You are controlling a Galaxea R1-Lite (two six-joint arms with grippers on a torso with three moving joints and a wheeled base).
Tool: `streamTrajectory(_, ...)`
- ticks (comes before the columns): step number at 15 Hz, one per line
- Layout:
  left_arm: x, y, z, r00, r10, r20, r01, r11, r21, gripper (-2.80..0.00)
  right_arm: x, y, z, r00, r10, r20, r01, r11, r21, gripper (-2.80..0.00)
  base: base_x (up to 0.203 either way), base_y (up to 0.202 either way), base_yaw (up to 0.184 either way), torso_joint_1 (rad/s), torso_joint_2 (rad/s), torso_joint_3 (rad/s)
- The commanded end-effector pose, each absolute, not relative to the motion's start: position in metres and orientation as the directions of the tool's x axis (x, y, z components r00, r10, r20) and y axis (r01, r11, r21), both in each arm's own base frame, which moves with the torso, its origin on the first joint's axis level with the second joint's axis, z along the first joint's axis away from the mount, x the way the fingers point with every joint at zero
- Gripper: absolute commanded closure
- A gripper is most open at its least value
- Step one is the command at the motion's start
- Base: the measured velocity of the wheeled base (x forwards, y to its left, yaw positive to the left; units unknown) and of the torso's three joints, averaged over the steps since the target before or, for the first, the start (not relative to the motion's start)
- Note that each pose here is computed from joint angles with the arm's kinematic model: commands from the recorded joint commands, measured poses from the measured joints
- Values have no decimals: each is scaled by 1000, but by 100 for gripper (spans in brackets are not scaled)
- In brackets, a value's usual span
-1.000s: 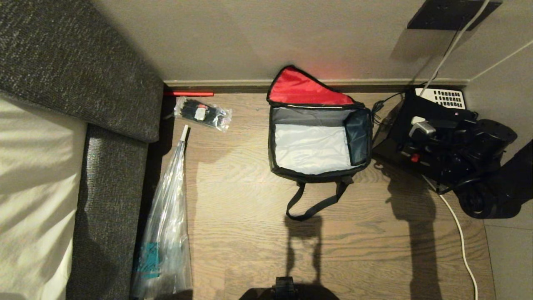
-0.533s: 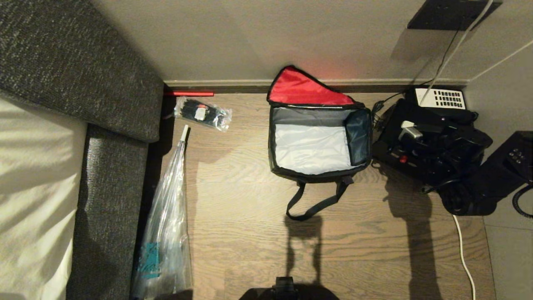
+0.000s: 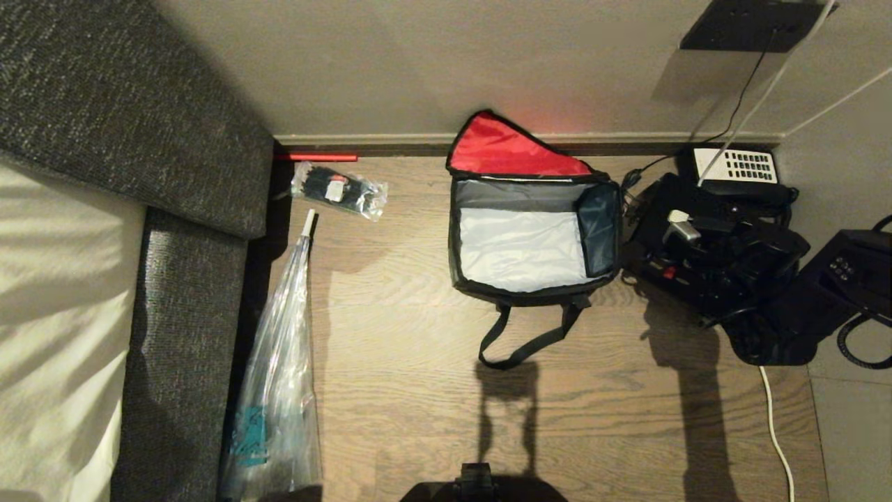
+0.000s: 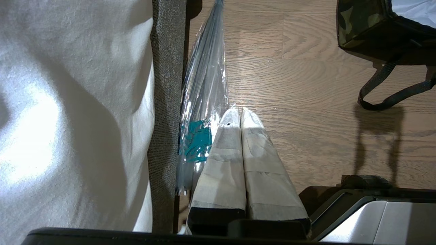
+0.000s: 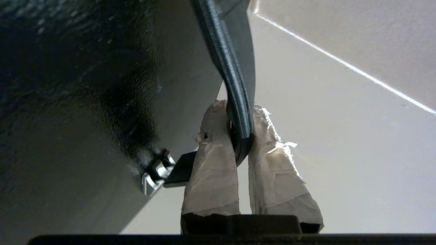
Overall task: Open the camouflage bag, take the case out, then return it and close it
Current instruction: Release the handle
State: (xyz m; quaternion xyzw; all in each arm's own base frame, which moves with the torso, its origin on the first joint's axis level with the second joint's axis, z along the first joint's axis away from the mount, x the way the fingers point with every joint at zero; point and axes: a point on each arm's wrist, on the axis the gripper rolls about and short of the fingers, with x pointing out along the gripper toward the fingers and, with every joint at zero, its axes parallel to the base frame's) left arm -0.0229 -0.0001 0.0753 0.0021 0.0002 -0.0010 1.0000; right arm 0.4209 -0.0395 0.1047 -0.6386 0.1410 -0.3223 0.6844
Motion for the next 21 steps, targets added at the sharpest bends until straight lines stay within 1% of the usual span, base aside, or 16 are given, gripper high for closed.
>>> streamTrajectory(1,-23,0,75,1000,-2,-3,2,1000,5,0,422,-39,91,767,-613,188,230,-10,-973,0,0,0,0,0,0,0)
streamTrajectory(4,-23,0,75,1000,-2,-3,2,1000,5,0,422,-39,91,769,-610,192,241,-1,-970,0,0,0,0,0,0,0)
streamTrajectory(8,-23,0,75,1000,-2,-4,2,1000,5,0,420,-38,87,800,-574,178,222,6,-975,0,0,0,0,0,0,0)
streamTrajectory(11,-23,0,74,1000,-2,-5,2,1000,5,0,419,-37,82,805,-570,164,206,9,-978,0,0,0,0,0,0,0)
streamTrajectory(16,-23,0,74,1000,-2,-5,2,1000,5,0,415,-24,74,839,-527,134,190,54,-980,0,0,0,0,0,0,0)
streamTrajectory(21,-23,0,75,1000,-2,-3,2,1000,5,0,413,-22,68,846,-520,114,171,64,-983,0,0,0,0,0,0,0)
